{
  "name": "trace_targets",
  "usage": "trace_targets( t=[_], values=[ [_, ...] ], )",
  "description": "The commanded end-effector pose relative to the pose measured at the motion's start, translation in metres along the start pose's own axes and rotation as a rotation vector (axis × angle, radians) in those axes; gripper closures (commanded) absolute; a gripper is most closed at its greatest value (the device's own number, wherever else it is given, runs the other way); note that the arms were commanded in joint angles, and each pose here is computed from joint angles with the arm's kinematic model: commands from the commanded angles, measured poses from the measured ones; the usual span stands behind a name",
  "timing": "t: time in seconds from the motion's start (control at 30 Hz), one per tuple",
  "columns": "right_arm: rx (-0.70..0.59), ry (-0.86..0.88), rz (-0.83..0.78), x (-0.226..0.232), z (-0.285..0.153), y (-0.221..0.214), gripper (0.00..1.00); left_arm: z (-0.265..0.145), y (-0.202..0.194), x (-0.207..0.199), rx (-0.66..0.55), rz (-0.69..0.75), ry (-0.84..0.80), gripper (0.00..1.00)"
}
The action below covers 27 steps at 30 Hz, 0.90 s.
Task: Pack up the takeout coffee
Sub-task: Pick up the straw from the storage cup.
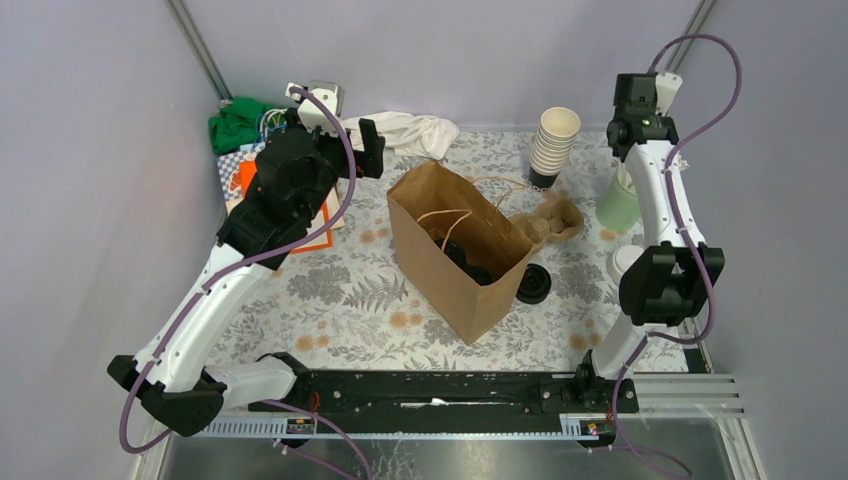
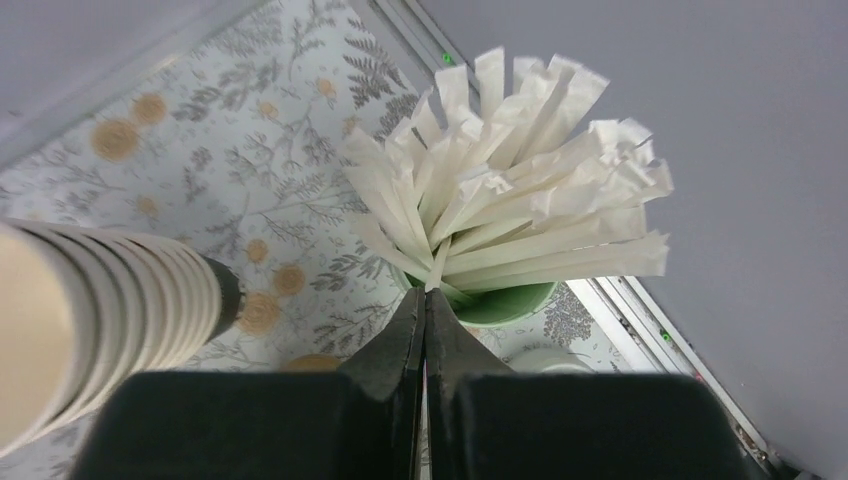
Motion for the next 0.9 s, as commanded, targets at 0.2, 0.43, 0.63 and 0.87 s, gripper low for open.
trace_targets(
  t=[0.2, 0.43, 0.63, 0.87],
  values=[
    [-0.164, 0.07, 0.208, -0.047, -0.106, 0.071, 1.0, 0.001, 0.01, -0.006, -0.044, -0.031, -0.035, 0.06],
    [-0.311, 0.257, 0.284, -0.073, -0.192, 0.107, 1.0, 0.005, 0.008, -0.011, -0.033, -0.054, -0.061, 0.06],
    [-0.473, 0.616, 0.338, -0.072, -0.276, 0.113, 1.0, 0.009, 0.009, -0.018, -0.027, -0.082, -0.092, 0.07],
    [-0.572, 1.093, 0.396, -0.054, -0.358, 0.117, 1.0, 0.009, 0.003, -0.022, -0.009, -0.109, -0.114, 0.07]
  ],
)
Point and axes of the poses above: each gripper's point midway between its finger pads, its own z axis out along the fingers, its own x axis along the line the jaws close on, y = z × x, the point moved 4 cm from there along -z, back along the fingers, and after that the axes turned 8 degrees about -z, right-handed, at the moved point
